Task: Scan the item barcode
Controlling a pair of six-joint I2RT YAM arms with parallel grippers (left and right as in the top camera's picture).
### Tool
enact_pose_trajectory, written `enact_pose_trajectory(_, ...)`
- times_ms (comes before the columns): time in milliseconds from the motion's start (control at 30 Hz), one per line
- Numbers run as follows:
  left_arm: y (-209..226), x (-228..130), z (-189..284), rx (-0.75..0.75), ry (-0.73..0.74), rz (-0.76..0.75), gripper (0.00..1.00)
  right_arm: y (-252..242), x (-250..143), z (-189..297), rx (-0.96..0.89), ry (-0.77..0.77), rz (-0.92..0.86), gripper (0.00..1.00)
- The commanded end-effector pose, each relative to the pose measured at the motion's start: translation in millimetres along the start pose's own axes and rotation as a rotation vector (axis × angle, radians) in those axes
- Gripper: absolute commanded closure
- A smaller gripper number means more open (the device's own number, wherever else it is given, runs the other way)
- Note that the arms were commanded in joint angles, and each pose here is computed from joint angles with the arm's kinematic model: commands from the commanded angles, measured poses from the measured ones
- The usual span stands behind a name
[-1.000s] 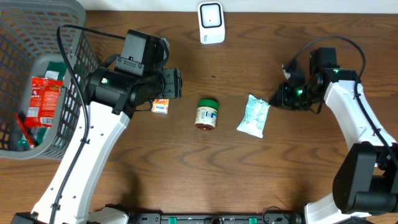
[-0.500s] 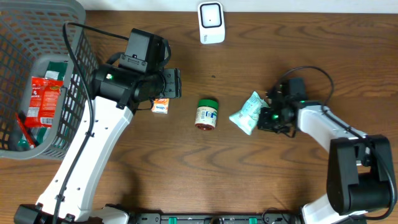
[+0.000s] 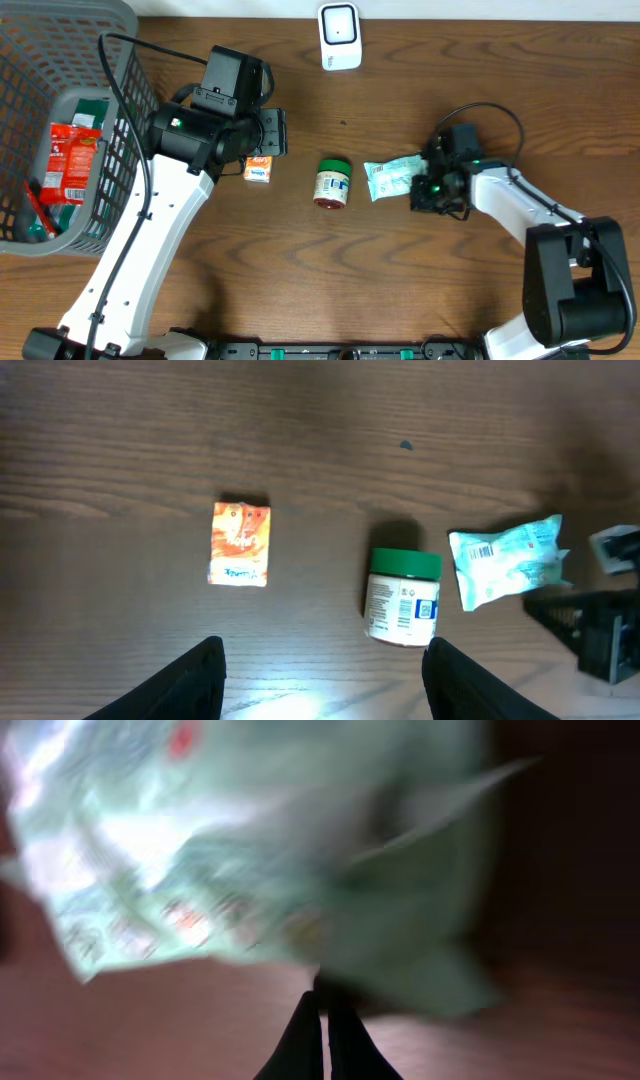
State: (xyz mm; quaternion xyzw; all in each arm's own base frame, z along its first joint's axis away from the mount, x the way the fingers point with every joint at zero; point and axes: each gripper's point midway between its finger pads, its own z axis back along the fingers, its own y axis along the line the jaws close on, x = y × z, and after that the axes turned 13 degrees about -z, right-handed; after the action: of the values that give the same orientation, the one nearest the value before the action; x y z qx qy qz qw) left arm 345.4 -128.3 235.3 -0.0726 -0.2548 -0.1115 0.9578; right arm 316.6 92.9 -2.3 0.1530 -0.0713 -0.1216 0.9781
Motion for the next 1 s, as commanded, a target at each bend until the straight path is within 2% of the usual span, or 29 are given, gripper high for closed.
enact_pose_trajectory(0, 3.6, 0.9, 0.0, 0.021, -0.001, -0.021, 0.36, -15.7, 29.1, 5.4, -0.044, -0.097, 0.008, 0.99)
enact_pose_trajectory(267, 3.4, 3.5, 0.0, 0.021, -0.011, -0.021, 0.36, -3.2, 68.4, 12.0, -0.013, -0.265, 0.045, 0.99)
enact_pose_trajectory(667, 3.1, 6.1, -5.0, 0.020, -0.013, -0.021, 0.36, 22.8, 54.2, -1.4, 0.016, -0.254, 0.119, 0.97)
enact_pose_trajectory(967, 3.6, 2.2, -5.7, 0.022, 0.005, -0.020, 0.36, 25.4, 25.3, -9.5, -0.004, -0.154, 0.047, 0.90)
